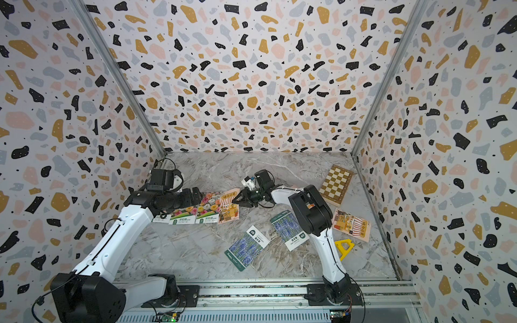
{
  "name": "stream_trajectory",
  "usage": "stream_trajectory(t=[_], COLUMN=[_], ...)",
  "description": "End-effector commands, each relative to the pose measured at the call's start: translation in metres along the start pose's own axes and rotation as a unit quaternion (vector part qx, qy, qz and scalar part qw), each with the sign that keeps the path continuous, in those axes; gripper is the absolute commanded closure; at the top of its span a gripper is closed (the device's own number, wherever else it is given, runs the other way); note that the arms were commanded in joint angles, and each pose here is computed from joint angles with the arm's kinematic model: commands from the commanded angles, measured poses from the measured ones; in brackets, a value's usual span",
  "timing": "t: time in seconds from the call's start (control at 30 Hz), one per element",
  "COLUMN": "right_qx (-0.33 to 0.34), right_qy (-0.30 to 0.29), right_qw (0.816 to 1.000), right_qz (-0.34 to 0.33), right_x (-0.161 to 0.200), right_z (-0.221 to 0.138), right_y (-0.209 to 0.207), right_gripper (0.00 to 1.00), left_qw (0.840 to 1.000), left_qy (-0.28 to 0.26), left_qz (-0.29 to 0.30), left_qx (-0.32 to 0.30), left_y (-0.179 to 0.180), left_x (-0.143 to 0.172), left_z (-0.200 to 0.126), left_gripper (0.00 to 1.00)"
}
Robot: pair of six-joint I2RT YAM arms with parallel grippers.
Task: Arrange the seed packets in a row
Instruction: Place the seed packet at the center of the board.
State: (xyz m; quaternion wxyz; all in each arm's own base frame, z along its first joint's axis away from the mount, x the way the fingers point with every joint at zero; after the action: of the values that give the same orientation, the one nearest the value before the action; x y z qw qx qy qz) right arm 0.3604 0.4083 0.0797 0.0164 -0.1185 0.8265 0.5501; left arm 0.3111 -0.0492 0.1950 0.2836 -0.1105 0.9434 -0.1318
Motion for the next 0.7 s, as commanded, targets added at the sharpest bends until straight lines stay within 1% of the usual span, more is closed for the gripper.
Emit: stream_trajectory(t=[0.0, 0.1, 0.23, 0.43, 0.53, 0.67], right_qx=[0.02, 0.042, 0.072, 0.115, 0.118, 0.137], right_qy=[-0.015, -0.021, -0.023, -0.017, -0.01, 0.0], right_qw=[1.0, 0.999, 0.997, 0.993, 0.993, 0.99], right_qz=[-0.005, -0.003, -0.008, -0.016, -0.016, -0.032], right_x=[-0.008, -0.007, -0.004, 0.002, 0.006, 0.01], right_z=[-0.009, -0.014, -0.016, -0.011, -0.006, 0.002], right_y=[0.0, -0.008, -0.014, -0.023, -0.023, -0.02], right_gripper=[0.51, 0.38, 0.31, 0.32, 0.35, 0.4], left_qw=[1.0, 1.0, 1.0, 1.0, 1.0, 1.0], left_qy=[0.001, 0.001, 0.001, 0.002, 0.003, 0.005], left_qz=[-0.002, -0.002, -0.002, -0.002, -0.004, -0.004], left_qx=[0.0, 0.0, 0.002, 0.004, 0.005, 0.008], left_y=[0.002, 0.002, 0.001, 0.0, 0.0, -0.001], left_x=[0.0, 0.001, 0.001, 0.001, 0.002, 0.002], left_z=[0.003, 0.003, 0.003, 0.004, 0.004, 0.004], left_gripper=[0.01, 0.01, 0.01, 0.01, 0.01, 0.01])
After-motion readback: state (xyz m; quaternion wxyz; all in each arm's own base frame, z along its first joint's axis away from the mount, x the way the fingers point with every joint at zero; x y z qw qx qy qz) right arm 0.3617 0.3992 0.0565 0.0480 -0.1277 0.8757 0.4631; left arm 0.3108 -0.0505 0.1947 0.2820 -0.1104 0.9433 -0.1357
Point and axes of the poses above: each gripper's point midway between its finger pads, its own z axis out along the fingers, its own y axis along the line the jaws close on, x = y × z, the point moved 1 cm from there along -z, back along the fingers, and after that the axes turned 4 degrees about -z, right-handed, at the moved point
